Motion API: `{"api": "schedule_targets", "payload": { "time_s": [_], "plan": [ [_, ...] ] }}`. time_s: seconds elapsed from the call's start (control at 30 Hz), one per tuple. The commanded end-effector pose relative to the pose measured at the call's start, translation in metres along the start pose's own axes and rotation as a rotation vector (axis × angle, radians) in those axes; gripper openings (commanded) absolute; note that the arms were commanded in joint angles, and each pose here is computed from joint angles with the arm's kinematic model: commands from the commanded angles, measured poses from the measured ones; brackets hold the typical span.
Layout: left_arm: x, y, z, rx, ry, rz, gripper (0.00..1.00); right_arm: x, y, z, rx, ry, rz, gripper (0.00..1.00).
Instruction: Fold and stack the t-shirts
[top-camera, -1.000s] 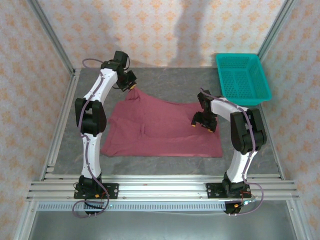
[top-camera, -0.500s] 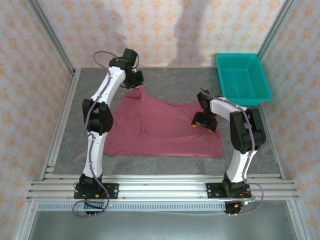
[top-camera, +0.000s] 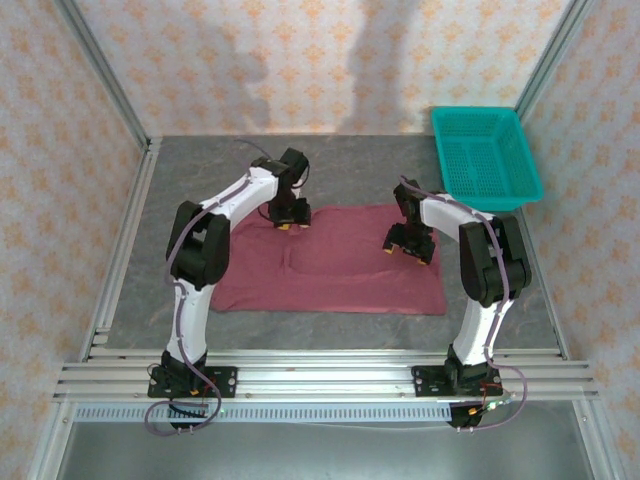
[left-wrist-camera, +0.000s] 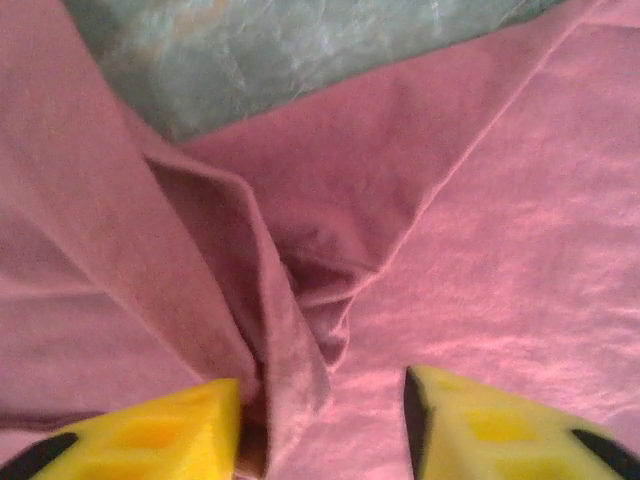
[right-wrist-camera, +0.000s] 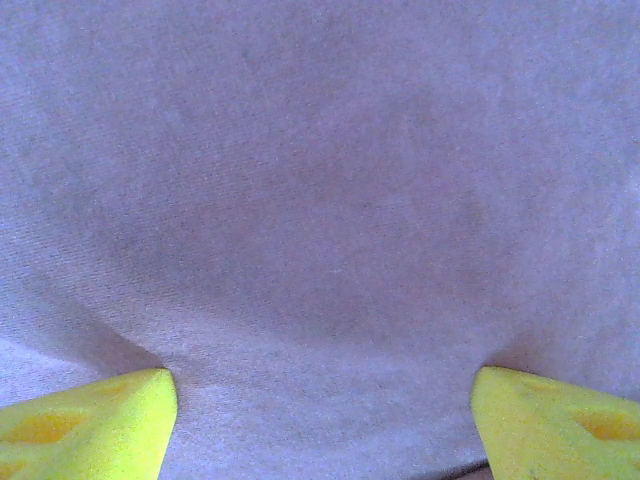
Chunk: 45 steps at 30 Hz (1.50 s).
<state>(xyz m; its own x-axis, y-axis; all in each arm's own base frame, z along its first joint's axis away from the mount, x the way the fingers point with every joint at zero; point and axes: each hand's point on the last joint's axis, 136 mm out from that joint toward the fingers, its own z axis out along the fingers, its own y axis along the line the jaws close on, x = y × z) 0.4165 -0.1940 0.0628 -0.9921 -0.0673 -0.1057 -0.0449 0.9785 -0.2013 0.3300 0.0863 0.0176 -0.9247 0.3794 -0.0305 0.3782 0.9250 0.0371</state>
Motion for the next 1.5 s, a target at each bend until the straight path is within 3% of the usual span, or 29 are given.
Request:
{"api": "schedule_targets", "payload": {
  "time_s": [0.0, 0.23, 0.4, 0.53, 0.73, 1.3, 1.47],
  "plan": [
    [-0.02, -0.015, -0.041, 0.104, -0.122, -0.008, 0.61, 0.015, -0.019, 0.021, 0.097, 0.068, 0.022, 0.79],
    [-0.079, 0.036, -0.086, 0.076, -0.26, -0.295, 0.7, 0.015, -0.016, 0.02, 0.078, 0.063, 0.027, 0.79],
    [-0.107, 0.053, -0.067, 0.062, -0.23, -0.357, 0.68, 0.015, -0.011, 0.017, 0.045, 0.061, 0.022, 0.79],
    [-0.117, 0.069, -0.037, 0.017, -0.18, -0.401, 0.59, 0.013, -0.006, 0.01, 0.007, 0.044, 0.007, 0.8],
    [-0.119, 0.073, -0.009, 0.018, -0.136, -0.403, 0.47, 0.014, -0.006, 0.004, -0.004, 0.034, -0.006, 0.8],
    [-0.122, 0.082, 0.024, -0.02, -0.122, -0.38, 0.43, 0.014, -0.003, 0.003, -0.016, 0.04, -0.017, 0.8],
    [-0.118, 0.079, 0.031, -0.019, -0.1, -0.364, 0.32, 0.012, -0.002, 0.003, -0.015, 0.036, -0.015, 0.79]
  ]
}}
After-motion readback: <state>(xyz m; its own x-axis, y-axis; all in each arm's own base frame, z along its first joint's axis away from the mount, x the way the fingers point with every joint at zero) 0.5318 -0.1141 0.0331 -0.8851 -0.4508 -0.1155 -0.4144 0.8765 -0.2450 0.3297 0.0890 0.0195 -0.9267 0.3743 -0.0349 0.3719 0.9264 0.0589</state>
